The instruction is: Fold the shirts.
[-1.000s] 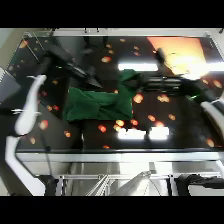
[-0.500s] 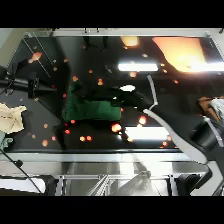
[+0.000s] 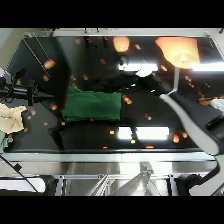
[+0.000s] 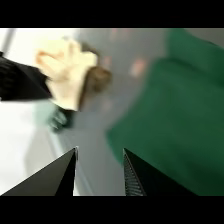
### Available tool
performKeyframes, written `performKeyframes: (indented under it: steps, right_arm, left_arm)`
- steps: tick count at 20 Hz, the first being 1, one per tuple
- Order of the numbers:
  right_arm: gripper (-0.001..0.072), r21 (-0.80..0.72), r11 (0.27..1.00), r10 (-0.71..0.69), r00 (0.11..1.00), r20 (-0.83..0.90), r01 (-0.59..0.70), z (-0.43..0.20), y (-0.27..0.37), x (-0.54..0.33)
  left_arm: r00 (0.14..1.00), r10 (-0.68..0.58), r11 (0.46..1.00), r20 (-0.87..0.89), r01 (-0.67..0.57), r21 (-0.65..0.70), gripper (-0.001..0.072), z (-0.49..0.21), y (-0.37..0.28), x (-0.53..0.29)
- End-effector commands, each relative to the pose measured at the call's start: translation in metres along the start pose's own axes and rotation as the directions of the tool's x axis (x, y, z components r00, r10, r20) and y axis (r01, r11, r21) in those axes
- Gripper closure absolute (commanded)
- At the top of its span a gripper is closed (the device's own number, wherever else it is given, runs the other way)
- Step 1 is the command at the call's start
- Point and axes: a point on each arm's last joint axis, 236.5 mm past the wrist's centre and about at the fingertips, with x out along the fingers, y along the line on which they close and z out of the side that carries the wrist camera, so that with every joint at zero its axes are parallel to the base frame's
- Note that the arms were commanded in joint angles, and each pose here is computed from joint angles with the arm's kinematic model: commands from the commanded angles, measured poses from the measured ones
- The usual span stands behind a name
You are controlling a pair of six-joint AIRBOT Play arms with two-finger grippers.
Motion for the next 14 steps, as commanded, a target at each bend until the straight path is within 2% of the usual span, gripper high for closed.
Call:
performKeyframes:
  steps: [1, 2, 3, 4, 7, 10, 14]
  right_arm:
    - [0.0361, 0.138, 0.881, -0.440, 0.890, -0.119, 0.453, -0.022, -0.097, -0.102]
    - [0.0280, 0.170, 0.836, -0.505, 0.853, -0.134, 0.522, -0.033, -0.113, -0.120]
    - [0.0055, 0.197, 0.815, -0.523, 0.838, -0.154, 0.545, -0.049, -0.123, -0.126]
    - [-0.0007, 0.226, 0.807, -0.519, 0.838, -0.169, 0.546, -0.061, -0.131, -0.123]
    - [-0.0007, 0.312, 0.819, -0.439, 0.875, -0.202, 0.482, -0.082, -0.152, -0.094]
    - [-0.0007, 0.387, 0.857, -0.293, 0.940, -0.175, 0.340, -0.081, -0.148, -0.061]
    - [-0.0006, 0.478, 0.852, -0.177, 0.977, -0.123, 0.215, -0.075, -0.145, -0.039]
  left_arm:
    - [1.000, 0.014, 0.999, 0.017, -0.015, 0.032, 0.0677, 0.006, -0.004, -0.006]
    - [1.000, 0.018, 0.999, 0.018, -0.019, 0.037, 0.0677, 0.007, -0.004, -0.007]
    - [1.000, 0.018, 0.999, 0.017, -0.019, 0.038, 0.0677, 0.007, -0.004, -0.007]
    - [1.000, 0.018, 0.999, 0.018, -0.019, 0.038, 0.0677, 0.007, -0.004, -0.007]
    - [1.000, 0.016, 0.999, 0.012, -0.016, 0.038, 0.0677, 0.006, -0.005, -0.007]
    - [1.000, 0.005, 0.999, -0.015, -0.005, 0.038, 0.0677, -0.001, -0.007, -0.007]
    - [1.000, -0.001, 0.999, -0.031, 0.002, 0.038, 0.0677, -0.005, -0.008, -0.007]
